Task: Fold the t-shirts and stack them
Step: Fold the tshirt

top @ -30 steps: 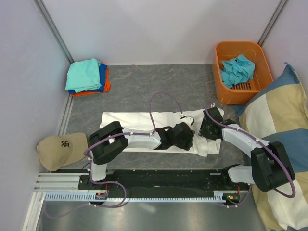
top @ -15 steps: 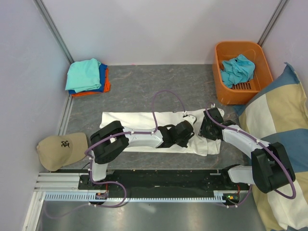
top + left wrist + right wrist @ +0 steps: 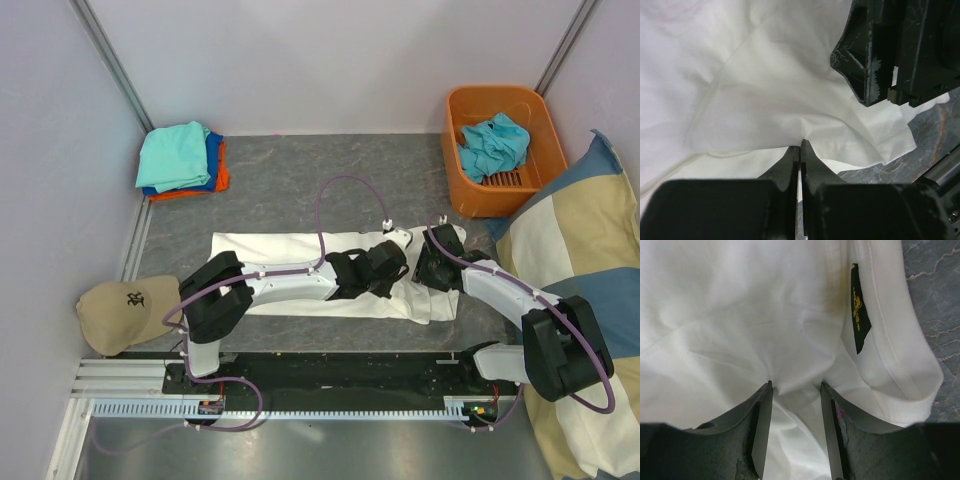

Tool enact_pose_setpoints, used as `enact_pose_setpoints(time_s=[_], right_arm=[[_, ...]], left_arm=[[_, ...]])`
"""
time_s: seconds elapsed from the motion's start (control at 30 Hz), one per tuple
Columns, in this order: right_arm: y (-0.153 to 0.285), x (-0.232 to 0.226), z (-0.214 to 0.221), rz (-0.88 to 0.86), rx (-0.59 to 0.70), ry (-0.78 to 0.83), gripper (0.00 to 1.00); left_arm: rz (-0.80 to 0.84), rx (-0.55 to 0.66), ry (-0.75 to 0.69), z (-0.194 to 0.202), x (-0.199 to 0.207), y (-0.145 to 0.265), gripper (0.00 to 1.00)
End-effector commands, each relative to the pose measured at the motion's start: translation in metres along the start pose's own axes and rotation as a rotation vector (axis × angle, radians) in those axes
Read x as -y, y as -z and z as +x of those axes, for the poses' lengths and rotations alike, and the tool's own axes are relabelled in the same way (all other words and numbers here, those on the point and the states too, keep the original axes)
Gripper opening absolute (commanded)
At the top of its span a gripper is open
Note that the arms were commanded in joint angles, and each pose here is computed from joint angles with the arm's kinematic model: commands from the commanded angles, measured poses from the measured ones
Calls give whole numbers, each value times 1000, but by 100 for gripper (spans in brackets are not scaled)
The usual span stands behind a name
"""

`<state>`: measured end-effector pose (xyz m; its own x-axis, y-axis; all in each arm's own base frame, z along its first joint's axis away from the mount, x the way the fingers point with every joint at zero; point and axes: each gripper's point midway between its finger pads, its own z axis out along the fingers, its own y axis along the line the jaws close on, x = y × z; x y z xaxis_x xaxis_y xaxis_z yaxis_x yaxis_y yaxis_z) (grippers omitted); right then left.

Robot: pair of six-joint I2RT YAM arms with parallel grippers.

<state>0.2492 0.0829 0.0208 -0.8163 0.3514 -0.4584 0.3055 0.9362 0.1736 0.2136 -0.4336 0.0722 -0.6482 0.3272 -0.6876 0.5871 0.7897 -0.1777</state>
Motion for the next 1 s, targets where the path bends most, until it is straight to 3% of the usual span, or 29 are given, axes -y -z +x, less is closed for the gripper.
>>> enact_pose_setpoints(time_s=[0.0,0.3,0.4,0.47,0.5,0.53,0.8,0.97], right_arm=[[-5,3,11,5,-24,-6,51],[-6,3,10,6,-21,-5,51],[-6,2,10,3,-19,-6,52],[-6,2,9,2,-16,-8,52],[-7,2,9,3,-17,-7,52],[-7,2,8,4,-15,-6,52],[6,-8,-14,-19,51,-20,52],[27,-22,-53,-40,154,-27,53]], left_arm=[[30,48,-28,-29,11,26,5],[-5,-69,-26,3,-1,30,11],[-45,-105,-20,17,-13,34,21],[-61,-110,-13,22,-18,40,61],[-66,-116,-14,24,-20,43,92],[-72,-117,-8,24,-21,46,100],[-132,-12,10,-5,-41,91,100],[-229,43,111,-17,-91,105,100]])
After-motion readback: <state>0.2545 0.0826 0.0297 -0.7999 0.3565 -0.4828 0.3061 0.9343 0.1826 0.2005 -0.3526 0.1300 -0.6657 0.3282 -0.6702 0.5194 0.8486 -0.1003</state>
